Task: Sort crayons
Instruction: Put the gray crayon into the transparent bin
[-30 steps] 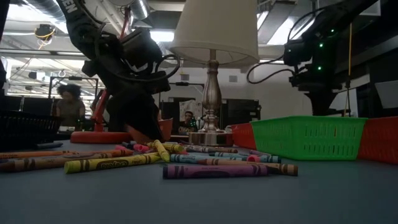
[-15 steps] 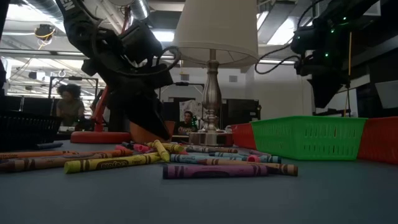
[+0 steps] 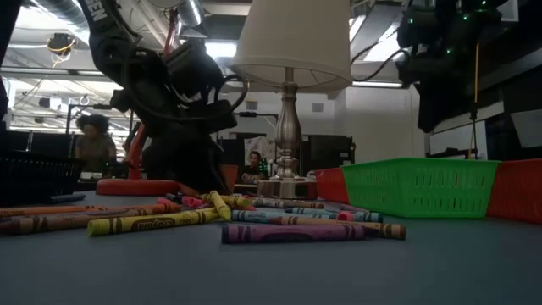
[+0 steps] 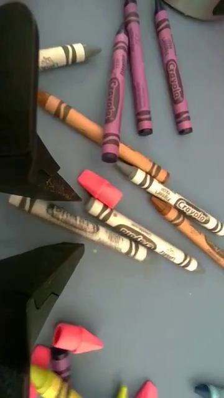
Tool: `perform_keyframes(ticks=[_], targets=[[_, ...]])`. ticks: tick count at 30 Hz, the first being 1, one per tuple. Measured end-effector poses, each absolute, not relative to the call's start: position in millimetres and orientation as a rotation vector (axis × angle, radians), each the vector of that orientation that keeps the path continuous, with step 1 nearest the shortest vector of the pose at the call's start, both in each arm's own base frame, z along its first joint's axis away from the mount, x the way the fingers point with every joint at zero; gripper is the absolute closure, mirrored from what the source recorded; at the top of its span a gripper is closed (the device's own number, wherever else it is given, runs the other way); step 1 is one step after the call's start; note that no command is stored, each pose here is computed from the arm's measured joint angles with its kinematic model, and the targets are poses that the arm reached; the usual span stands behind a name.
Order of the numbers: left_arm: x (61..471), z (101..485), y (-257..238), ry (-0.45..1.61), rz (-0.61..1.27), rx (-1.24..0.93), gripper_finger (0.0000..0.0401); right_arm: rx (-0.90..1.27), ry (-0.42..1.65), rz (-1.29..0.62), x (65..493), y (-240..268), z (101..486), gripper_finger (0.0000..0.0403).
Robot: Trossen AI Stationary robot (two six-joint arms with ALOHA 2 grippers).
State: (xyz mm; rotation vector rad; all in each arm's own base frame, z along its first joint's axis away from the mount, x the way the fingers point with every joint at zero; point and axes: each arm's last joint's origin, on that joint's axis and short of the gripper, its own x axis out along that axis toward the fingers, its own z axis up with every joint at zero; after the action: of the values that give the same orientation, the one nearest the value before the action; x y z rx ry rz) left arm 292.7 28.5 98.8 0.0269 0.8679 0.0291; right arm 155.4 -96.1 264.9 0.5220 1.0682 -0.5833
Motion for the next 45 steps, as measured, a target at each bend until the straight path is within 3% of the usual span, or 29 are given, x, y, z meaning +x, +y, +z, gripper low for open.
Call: perform_keyframes(ticks=[8, 23, 45], targets=[[293, 97, 28, 0.872, 0.029, -0.008, 0.0296, 0.468, 1.043, -0.525, 176, -58, 267, 0.0267], [293, 98, 28, 0.878, 0.02, -0.019, 0.0394, 0.34, 0.853, -0.237, 205, -1, 279, 0.0267], [334, 137, 21, 0.719, -0.046, -0.009, 0.0394, 0.329, 0.797, -0.18, 209, 18, 283, 0.0267]])
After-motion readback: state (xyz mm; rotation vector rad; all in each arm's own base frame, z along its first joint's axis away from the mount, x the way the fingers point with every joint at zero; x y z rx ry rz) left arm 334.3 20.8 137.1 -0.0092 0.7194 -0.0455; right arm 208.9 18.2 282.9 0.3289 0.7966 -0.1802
